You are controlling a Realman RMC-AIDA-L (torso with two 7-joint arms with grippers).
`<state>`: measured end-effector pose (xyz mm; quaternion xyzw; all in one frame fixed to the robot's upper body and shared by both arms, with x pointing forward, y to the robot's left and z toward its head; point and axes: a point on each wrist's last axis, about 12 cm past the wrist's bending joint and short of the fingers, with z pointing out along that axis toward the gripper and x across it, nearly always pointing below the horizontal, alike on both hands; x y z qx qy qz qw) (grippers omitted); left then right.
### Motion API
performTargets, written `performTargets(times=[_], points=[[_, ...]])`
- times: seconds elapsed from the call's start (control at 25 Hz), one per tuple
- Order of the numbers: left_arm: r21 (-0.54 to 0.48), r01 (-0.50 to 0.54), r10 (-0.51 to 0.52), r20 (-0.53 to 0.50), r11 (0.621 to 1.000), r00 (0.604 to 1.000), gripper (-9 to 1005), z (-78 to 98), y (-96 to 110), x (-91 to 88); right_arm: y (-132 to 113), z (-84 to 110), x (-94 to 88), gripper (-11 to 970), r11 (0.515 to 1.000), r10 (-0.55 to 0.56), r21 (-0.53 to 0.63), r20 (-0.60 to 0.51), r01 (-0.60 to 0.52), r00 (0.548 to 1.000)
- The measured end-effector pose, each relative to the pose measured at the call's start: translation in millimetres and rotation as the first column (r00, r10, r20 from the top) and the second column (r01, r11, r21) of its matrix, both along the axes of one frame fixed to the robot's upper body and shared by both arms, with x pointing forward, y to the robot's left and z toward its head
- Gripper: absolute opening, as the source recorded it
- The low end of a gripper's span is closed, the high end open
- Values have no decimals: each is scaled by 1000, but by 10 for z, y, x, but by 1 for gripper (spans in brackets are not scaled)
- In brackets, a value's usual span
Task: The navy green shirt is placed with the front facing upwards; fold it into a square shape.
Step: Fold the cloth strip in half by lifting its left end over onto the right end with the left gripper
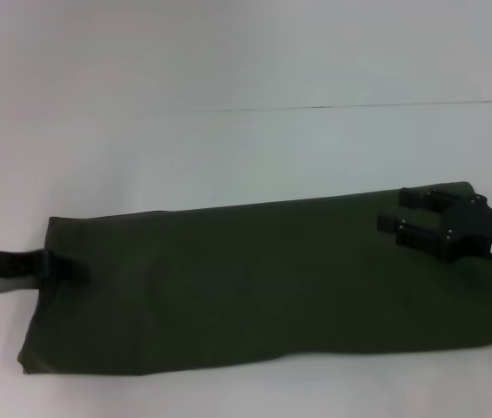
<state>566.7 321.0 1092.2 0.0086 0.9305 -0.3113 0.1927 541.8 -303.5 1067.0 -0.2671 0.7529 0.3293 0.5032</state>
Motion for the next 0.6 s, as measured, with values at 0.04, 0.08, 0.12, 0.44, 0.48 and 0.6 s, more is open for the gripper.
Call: performTargets(times=[0.04, 0.08, 0.12, 0.44, 0.48, 0.6], points=[[9, -15, 15, 12, 1000, 1000, 242, 26, 42, 4, 1, -1, 0, 660, 1000, 0, 0, 0, 0, 1000], [20, -32, 32, 25, 999, 999, 280, 55, 92, 4, 1, 0, 1, 660, 1000, 0, -1, 1, 0, 1000], [26, -40, 39, 32, 999, 999, 318, 70, 114, 6, 3, 2, 5, 660, 1000, 1, -1, 2, -1, 1000], [44, -89, 84, 96, 995, 992, 529, 267, 287, -18, 1, 3, 12, 659, 1000, -3, -3, 1, 3, 1000], [36, -89, 85, 98, 995, 992, 570, 284, 291, -25, 0, 2, 12, 659, 1000, -4, -3, 0, 4, 1000], [-23, -59, 61, 96, 998, 994, 692, 325, 243, -51, -6, -3, 12, 659, 1000, -9, -5, -1, 9, 1000]])
